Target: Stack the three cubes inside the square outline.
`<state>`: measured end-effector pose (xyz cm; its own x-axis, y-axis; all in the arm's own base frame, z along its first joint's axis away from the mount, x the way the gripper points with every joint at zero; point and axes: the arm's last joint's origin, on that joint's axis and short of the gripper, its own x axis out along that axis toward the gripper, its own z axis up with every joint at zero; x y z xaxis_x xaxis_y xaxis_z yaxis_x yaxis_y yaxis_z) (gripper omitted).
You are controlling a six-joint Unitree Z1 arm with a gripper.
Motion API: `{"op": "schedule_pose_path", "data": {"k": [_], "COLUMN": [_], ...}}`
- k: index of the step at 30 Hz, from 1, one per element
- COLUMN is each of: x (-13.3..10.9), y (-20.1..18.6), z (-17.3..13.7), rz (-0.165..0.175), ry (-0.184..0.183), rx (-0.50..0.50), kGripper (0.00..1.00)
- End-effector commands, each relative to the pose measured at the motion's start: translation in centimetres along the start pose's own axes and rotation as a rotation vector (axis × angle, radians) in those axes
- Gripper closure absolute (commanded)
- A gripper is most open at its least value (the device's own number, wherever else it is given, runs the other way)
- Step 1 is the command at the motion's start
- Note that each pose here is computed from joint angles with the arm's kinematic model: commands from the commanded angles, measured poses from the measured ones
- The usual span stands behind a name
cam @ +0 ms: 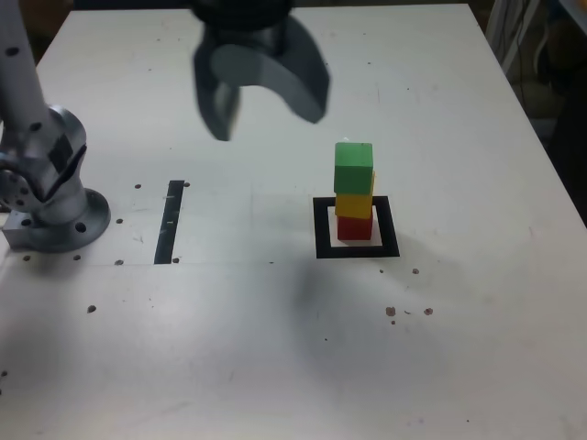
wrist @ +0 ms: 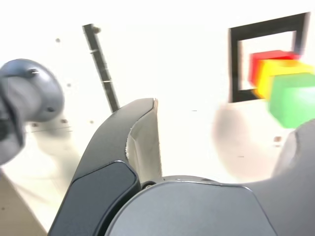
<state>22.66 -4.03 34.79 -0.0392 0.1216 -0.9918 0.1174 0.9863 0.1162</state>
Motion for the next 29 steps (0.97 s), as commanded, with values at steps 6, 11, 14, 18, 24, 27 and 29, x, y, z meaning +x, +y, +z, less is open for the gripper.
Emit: {"op": "schedule_pose_path", "data": {"k": [6,11,14,18,24,27,29], "x": [3.8,8.3,9.4,10.3,11.4,11.8,12.2], "y": [0.0,-0.1,0.0,0.4,0.7,0.9,1.1], "z": [-5.1,-6.4,-6.9,-7.5,-8.2,-8.1,-8.1], "rz": [-0.015,-0.05,-0.06,-0.061,-0.081,-0.077,-0.073], "ry": [0.076,0.122,0.127,0.156,0.195,0.193,0.188], "rx": [0.009,-0.006,-0.011,-0.024,-0.027,-0.036,-0.048], "kGripper": [0.01,0.01,0.01,0.01,0.01,0.01,0.01]}}
